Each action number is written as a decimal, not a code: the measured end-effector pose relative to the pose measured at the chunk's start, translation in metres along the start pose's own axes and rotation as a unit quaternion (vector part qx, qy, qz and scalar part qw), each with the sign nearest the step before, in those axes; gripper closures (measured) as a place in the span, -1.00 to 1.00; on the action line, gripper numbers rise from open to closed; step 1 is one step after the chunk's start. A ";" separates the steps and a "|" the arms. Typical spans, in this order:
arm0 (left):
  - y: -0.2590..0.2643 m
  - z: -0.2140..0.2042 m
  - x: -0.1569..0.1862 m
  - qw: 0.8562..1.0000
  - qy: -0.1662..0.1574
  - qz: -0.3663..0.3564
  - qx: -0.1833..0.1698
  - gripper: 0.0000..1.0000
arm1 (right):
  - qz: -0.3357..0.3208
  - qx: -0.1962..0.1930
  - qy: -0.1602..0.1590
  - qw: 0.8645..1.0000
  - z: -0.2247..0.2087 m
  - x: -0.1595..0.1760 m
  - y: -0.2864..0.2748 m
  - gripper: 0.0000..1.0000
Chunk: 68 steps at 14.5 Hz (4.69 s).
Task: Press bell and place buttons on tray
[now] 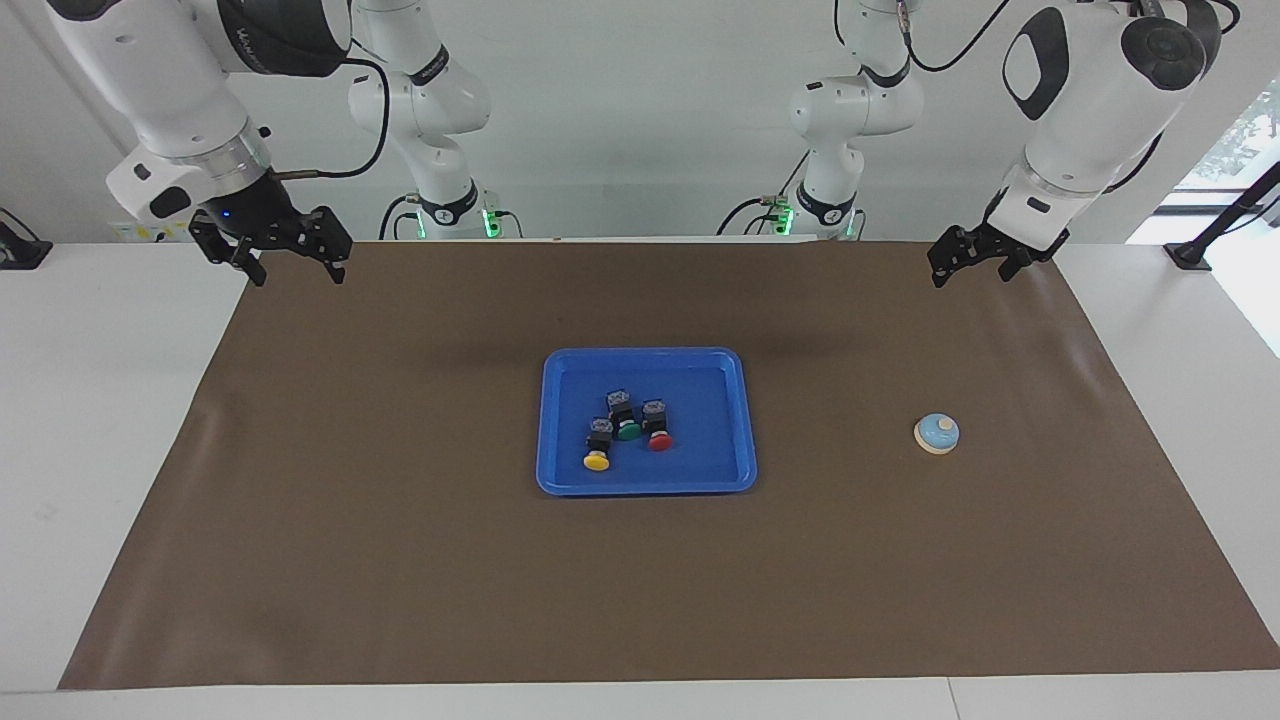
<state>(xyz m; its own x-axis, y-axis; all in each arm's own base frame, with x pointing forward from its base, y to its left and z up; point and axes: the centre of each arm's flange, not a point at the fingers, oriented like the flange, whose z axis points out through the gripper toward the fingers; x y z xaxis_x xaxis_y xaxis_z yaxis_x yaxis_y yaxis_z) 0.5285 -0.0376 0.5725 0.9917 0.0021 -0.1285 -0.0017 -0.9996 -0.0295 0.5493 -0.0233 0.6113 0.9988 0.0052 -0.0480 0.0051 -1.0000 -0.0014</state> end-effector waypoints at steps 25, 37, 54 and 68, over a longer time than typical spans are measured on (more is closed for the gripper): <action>-0.040 0.184 0.092 0.995 0.079 -0.059 -0.022 0.98 | 0.000 0.000 0.000 1.000 0.000 0.000 0.000 -1.00; -0.038 0.225 0.084 0.995 0.080 -0.058 -0.023 0.98 | 0.000 0.000 0.000 1.000 0.000 0.000 0.000 -1.00; -0.004 0.026 0.010 1.000 -0.020 -0.023 0.000 -1.00 | 0.000 0.000 0.000 1.000 0.000 0.000 0.000 -1.00; -0.005 0.033 0.014 0.999 -0.028 -0.026 -0.009 -1.00 | 0.000 0.000 0.000 1.000 0.000 0.000 0.000 -1.00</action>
<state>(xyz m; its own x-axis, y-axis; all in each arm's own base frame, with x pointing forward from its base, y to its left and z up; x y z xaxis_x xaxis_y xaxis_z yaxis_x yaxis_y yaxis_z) 0.5386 -0.0315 0.5383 0.9818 0.0549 -0.1819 0.0520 -0.9984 -0.0205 0.5492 -0.0235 0.6114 0.9988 0.0048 -0.0479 0.0048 -1.0000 -0.0014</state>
